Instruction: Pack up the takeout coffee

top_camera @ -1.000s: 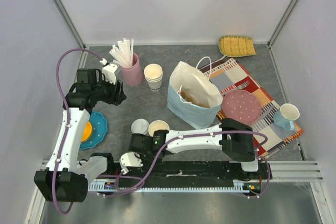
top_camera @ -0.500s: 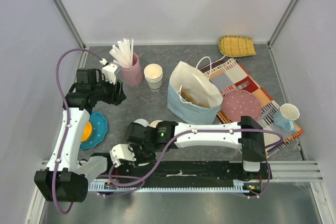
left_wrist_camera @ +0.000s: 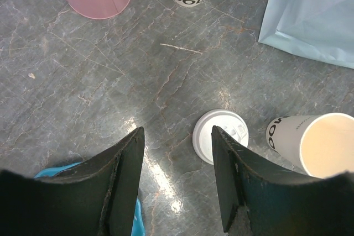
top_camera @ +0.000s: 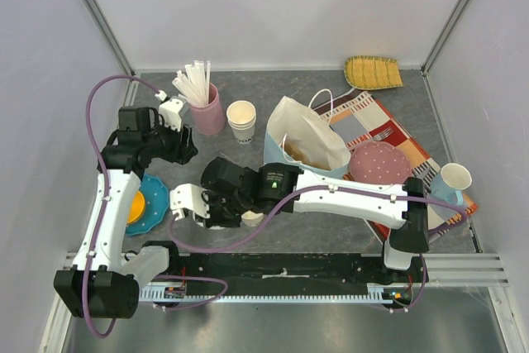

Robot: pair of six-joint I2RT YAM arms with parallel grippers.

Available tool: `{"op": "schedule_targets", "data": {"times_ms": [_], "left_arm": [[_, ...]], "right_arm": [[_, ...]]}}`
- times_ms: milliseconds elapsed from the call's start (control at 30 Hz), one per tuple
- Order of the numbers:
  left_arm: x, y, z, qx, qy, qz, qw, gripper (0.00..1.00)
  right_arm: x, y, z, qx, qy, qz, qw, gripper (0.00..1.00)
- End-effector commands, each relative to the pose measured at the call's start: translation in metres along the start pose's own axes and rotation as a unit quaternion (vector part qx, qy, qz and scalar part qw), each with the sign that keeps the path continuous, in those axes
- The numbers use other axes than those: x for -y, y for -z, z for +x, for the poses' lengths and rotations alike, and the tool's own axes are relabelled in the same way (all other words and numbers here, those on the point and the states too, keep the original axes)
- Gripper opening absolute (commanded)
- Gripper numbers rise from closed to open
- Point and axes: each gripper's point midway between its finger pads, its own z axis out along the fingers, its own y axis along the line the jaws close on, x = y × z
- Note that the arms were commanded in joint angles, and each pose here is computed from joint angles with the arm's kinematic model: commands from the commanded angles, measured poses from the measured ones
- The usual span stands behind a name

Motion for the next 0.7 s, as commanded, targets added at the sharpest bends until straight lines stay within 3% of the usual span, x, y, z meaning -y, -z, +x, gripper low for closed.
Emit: {"op": "schedule_targets", "data": {"times_ms": [0, 233, 667], "left_arm": [[0.006, 0.006, -0.015, 0.025, -0.003, 0.016, 1.000, 0.58], [0.009, 0.003, -0.010, 0.018, -0.001, 0.026, 0.999, 0.59], [0.009, -0.006, -0.009, 0.009, 0.005, 0.037, 0.999, 0.59]], "right_arm": [[0.041, 0.025, 0.043, -0.092, -0.031, 0.106, 0.990, 0.00], [0.069, 0.010, 0.088, -0.176, -0.050, 0.147, 0.972, 0.00], [0.060, 0.009, 0.107, -0.204, -0.071, 0.135, 0.967, 0.00]]}}
